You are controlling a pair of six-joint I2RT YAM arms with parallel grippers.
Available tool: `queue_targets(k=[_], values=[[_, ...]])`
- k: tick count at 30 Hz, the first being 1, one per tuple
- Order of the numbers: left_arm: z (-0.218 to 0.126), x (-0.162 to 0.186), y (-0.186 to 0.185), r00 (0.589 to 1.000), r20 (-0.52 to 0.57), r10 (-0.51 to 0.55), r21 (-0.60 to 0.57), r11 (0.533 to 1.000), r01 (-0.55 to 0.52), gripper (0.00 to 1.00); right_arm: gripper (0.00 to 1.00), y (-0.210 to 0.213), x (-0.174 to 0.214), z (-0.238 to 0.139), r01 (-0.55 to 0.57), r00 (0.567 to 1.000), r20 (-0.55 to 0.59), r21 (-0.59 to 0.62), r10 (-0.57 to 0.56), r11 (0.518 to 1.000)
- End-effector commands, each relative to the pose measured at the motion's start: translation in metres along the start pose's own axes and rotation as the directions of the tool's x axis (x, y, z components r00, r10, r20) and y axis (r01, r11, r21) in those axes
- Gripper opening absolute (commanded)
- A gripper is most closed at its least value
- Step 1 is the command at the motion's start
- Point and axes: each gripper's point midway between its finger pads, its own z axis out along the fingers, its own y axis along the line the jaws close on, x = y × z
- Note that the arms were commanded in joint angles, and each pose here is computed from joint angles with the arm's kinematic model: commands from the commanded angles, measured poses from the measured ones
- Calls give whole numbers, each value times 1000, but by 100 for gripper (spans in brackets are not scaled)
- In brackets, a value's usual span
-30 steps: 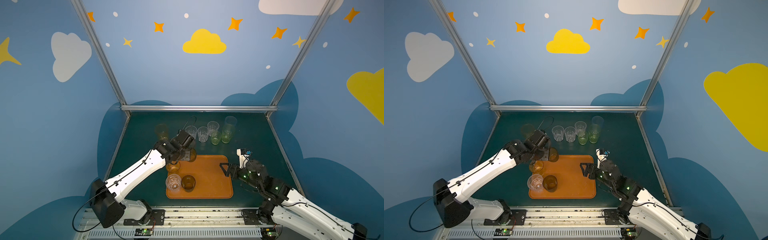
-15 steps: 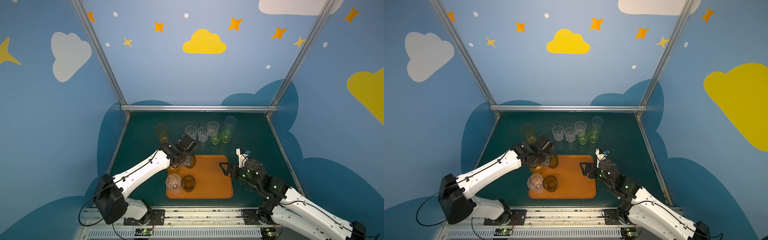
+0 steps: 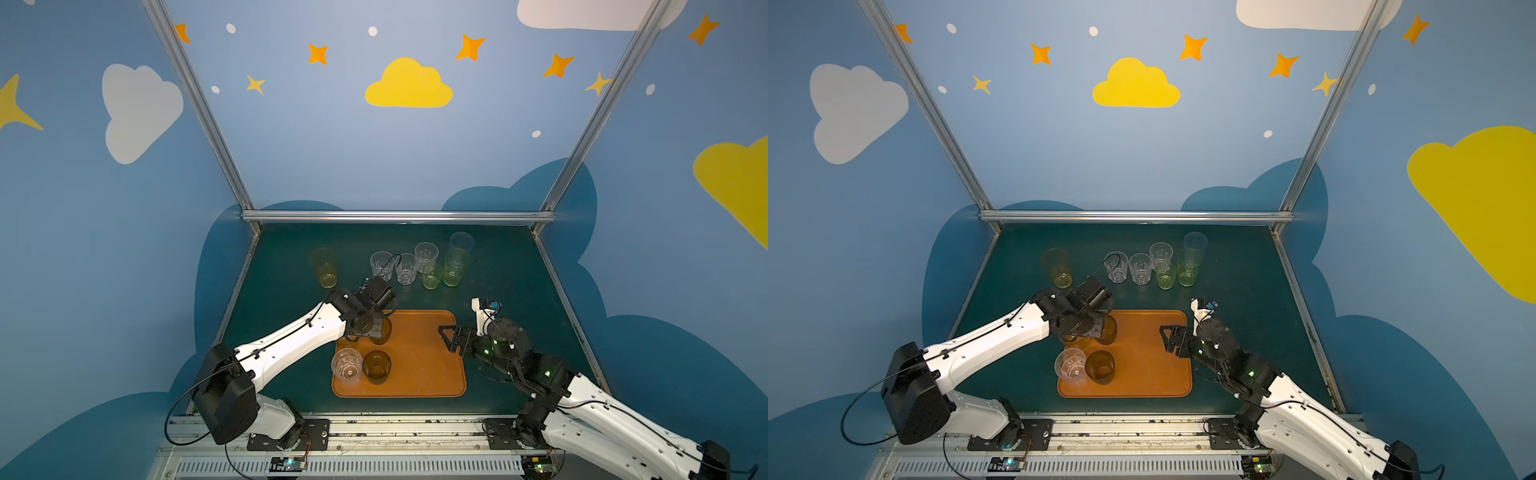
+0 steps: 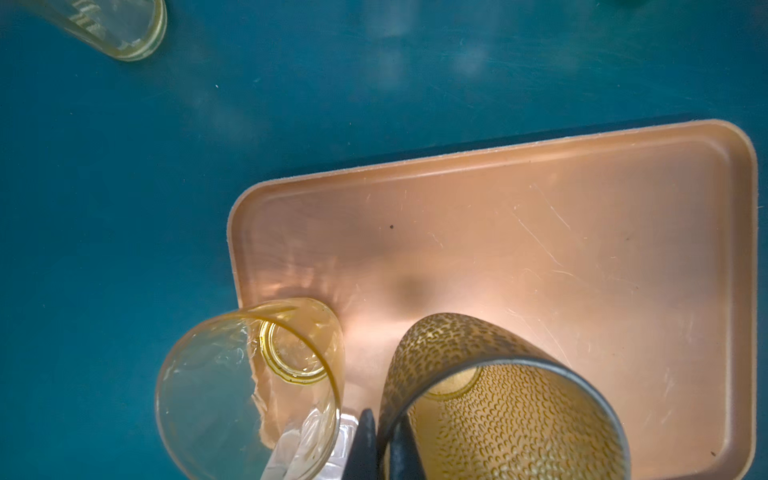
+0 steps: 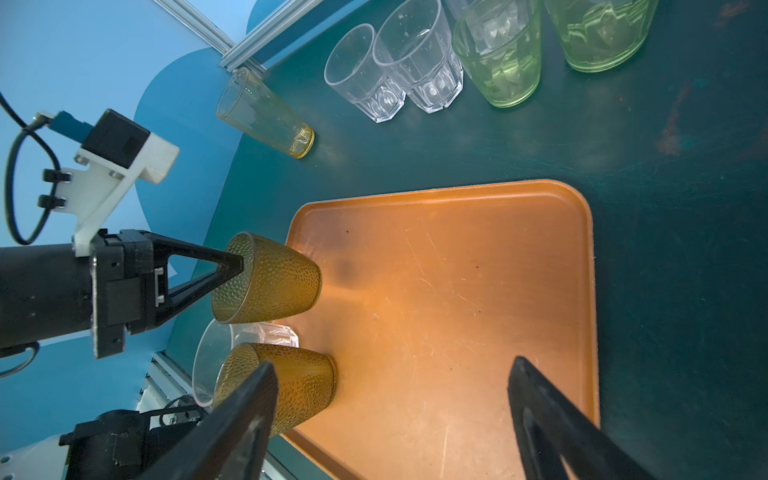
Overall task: Place the glasses into the tray
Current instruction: 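Set the amber dotted glass on the tray beside the other amber glass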
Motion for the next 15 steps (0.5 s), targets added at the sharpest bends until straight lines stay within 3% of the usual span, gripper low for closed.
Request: queue_targets(k=[1,15], values=[[4,4,3,1000,-5,-1,-31,1000,1,4,86,-4,-1,0,-13,1000,13,7,13,1000],[18,15,4,999,-40,14,-81,997,-17,4,86,-6,-1,-1,-23,1000,17,7,22,1000]])
